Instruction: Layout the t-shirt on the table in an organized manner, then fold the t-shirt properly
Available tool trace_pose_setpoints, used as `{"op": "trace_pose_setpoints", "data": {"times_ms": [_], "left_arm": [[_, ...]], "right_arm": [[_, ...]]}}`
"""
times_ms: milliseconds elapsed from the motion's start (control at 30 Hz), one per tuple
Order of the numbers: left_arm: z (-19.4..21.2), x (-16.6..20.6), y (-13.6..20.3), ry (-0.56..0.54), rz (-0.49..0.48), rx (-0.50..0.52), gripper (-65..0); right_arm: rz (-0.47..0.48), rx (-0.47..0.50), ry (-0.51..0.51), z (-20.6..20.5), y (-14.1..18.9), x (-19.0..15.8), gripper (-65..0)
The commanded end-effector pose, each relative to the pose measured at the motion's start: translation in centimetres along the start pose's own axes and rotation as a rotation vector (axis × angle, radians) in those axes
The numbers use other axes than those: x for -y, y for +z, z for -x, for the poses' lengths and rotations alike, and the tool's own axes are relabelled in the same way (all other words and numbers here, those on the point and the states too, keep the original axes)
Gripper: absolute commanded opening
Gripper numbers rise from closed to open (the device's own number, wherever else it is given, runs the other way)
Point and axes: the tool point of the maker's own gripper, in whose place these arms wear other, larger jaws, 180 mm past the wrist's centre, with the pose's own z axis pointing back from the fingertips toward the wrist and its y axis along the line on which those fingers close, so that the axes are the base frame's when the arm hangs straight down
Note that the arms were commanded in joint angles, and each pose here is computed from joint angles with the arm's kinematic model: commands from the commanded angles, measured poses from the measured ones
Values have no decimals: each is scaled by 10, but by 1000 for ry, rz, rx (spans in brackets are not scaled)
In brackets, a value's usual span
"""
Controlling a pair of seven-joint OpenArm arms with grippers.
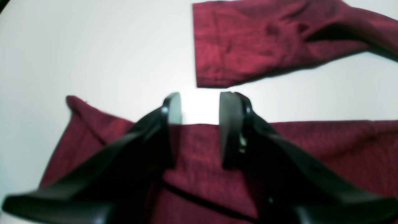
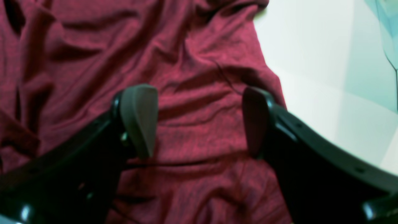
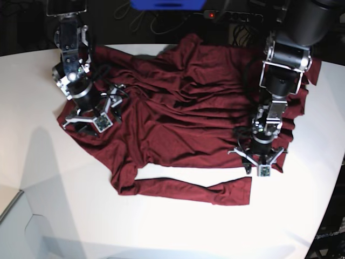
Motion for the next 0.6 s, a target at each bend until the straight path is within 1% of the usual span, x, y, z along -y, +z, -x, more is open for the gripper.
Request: {"op": "trace_pose_setpoints", "data": {"times_ms": [0,67,167,300,433,533,567], "left_arm": [[23,-8,4,-22,-16,-103,-446],[27,-15,10,-33,-24,-99,-447],[26,-13,16,-41,-12,-83,-447],[26,-8,24,-47,8,-115,-447],[23,-11,32,-63,17,-109,-447],[22,-11,33,-66,18,-106,-447],[27,-17,36,-75,11,-116,-447]], "right_arm": [[31,64,5,-20,-2,13,-224],[37,68,5,-22,-2,16,-224],[42,84,11,-29,-4,19,-224],[54,104,8,-40,-14,29,-224],[48,114,-50,-55,-43,33,-224],[27,79,-80,-50,-65,35,-224],[18,66,-89,-47,-71,34,-224]]}}
